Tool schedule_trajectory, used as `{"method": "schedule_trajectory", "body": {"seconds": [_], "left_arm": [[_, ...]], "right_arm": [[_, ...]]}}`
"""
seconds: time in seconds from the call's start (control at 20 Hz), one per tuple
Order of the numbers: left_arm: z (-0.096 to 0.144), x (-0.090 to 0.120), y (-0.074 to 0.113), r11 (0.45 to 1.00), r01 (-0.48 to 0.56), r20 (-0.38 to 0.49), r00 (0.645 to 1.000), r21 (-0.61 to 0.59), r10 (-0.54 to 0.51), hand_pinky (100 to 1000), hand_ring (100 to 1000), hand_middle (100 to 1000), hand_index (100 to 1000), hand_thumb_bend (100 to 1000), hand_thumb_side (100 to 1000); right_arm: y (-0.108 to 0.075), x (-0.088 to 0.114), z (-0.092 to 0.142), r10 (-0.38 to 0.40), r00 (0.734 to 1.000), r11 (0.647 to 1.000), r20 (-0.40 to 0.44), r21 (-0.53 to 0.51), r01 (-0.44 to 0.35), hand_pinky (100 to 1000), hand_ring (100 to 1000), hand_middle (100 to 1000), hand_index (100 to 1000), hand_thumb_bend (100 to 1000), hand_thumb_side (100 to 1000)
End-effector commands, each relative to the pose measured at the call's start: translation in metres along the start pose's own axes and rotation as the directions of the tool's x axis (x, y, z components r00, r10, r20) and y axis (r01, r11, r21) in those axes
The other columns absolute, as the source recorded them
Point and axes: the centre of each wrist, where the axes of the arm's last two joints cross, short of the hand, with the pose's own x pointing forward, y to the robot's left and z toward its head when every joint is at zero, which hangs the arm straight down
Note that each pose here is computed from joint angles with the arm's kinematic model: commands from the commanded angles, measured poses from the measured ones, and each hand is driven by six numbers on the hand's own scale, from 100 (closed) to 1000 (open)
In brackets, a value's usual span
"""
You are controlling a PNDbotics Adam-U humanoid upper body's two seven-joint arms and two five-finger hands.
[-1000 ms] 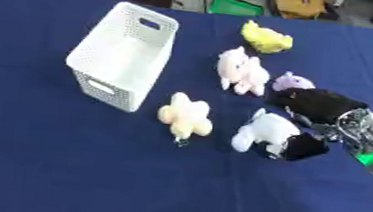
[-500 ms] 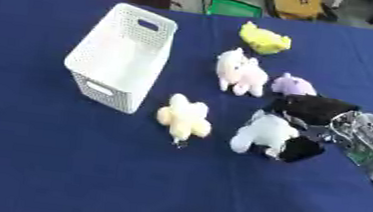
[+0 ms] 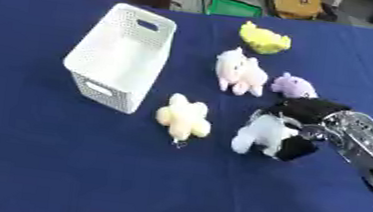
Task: Pick up objects on the table and place them in the box.
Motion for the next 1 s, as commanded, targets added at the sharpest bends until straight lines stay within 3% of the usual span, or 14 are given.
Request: {"method": "schedule_trajectory", "body": {"seconds": [0.05,0.6,0.7,0.75,1.0], "left_arm": [[-0.010,0.002,0.002,1.000,0.000,0.035,0.999,0.024,-0.001,855,950,890,851,100,794],[-0.011,0.002,0.002,1.000,0.003,0.039,0.999,0.030,-0.004,854,950,889,851,100,789],[-0.011,0.002,0.002,1.000,0.003,0.040,0.999,0.030,-0.004,854,950,889,851,100,789],[-0.011,0.002,0.002,1.000,0.003,0.040,0.999,0.030,-0.004,853,950,889,851,100,788],[-0.012,0.002,0.002,0.999,0.003,0.044,0.999,0.032,-0.004,853,949,889,851,100,787]], "right_arm": [[-0.004,-0.009,0.001,0.035,0.999,0.999,-0.031,0.000,-0.035,900,993,762,922,392,660],[-0.012,-0.008,0.010,0.061,0.997,0.994,-0.040,-0.084,-0.064,882,937,614,791,207,618],[-0.012,-0.007,0.012,0.064,0.997,0.993,-0.043,-0.101,-0.068,882,937,614,791,207,618],[-0.012,-0.007,0.012,0.065,0.997,0.992,-0.044,-0.105,-0.069,877,920,578,762,145,599],[-0.017,-0.004,0.018,0.067,0.997,0.986,-0.039,-0.149,-0.072,872,900,541,728,100,603]]}}
